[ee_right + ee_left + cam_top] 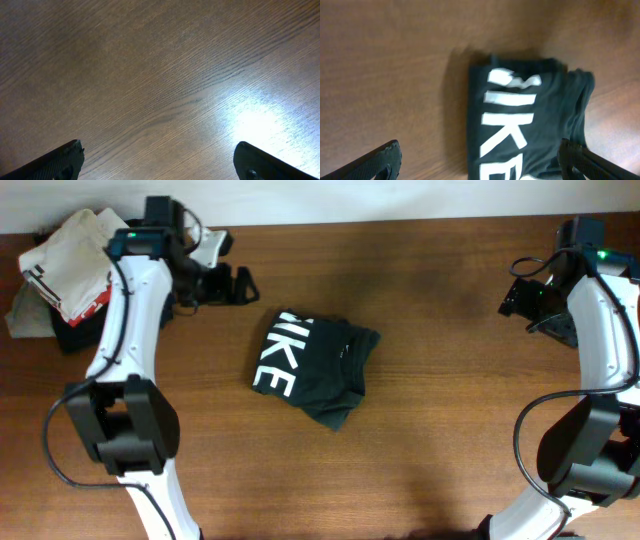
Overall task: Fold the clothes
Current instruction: 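Grasp the folded NIKE shirt bundle with the left gripper, then carry the bundle to the clothes stack at upper left and place it on top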
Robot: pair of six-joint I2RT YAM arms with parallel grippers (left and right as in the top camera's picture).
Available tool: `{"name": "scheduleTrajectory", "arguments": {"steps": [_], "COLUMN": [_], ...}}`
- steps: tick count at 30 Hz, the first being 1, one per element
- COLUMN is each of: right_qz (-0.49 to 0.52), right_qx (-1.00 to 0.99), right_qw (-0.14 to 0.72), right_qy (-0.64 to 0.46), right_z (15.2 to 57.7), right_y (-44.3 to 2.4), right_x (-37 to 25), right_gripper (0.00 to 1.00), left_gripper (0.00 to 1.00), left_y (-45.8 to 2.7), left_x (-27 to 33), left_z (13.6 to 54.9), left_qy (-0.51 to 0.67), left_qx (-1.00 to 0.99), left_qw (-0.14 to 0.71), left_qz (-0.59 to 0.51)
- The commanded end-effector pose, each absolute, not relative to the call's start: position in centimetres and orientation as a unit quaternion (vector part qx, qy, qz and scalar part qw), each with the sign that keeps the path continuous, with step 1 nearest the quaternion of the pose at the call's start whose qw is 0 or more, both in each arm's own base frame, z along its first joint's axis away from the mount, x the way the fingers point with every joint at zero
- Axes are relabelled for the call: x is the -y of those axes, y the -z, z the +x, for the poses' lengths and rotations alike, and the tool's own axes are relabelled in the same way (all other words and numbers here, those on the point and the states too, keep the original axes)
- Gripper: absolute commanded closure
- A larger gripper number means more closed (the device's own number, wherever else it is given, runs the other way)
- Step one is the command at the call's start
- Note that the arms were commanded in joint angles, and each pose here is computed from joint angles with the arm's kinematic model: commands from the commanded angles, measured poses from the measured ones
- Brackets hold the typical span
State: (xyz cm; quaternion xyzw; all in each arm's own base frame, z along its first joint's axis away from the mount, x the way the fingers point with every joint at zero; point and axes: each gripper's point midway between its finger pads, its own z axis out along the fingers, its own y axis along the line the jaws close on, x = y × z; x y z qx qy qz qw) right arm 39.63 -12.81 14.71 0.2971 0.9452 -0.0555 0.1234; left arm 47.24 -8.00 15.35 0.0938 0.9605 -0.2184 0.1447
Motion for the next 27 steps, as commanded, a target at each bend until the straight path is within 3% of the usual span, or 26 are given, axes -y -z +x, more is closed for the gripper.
{"name": "scheduleTrajectory", "arguments": {"steps": [1,6,16,18,19,22,24,25,27], "right_qz": [0.296,0.296,0.296,0.296,0.296,0.296,0.296,0.296,0.296], "right_qx": [-0.943,-0.943,-0.943,-0.943,-0.943,-0.943,-0.943,-0.943,-0.943], "right_qw": [0.136,0.136,0.136,0.136,0.136,0.136,0.136,0.136,0.136], "right_qy": [0.067,0.066,0.067,0.066,0.066,0.066,0.066,0.066,0.066], "right_z": [39.7,39.7,39.7,39.7,39.7,39.7,39.7,39.7,39.7], "right_y": [-15.7,-15.7,-15.7,-15.7,-15.7,-15.7,-15.7,-15.7,-15.7], "right_x": [13.2,13.2,13.2,13.2,13.2,13.2,13.2,13.2,13.2], "right_gripper": [0.01,0.01,0.01,0.02,0.01,0.02,0.01,0.01,0.01], "left_gripper": [0.01,0.01,0.01,0.05,0.10,0.66,0.91,0.96,0.98], "left_y": [-10.4,-1.8,0.9,1.3,1.4,1.8,1.8,1.9,2.1], "left_x": [9.9,12.3,17.1,17.4,17.5,17.4,17.4,17.3,16.2], "left_z": [46.6,44.7,42.3,42.1,42.0,42.3,42.5,42.7,43.7], "left_qy": [0.328,0.382,0.376,0.362,0.358,0.344,0.344,0.341,0.311], "left_qx": [-0.933,-0.917,-0.909,-0.912,-0.913,-0.918,-0.918,-0.920,-0.935], "left_qw": [0.084,-0.016,-0.064,-0.065,-0.067,-0.063,-0.057,-0.056,-0.051], "left_qz": [0.121,0.115,0.168,0.179,0.182,0.188,0.189,0.183,0.161]}}
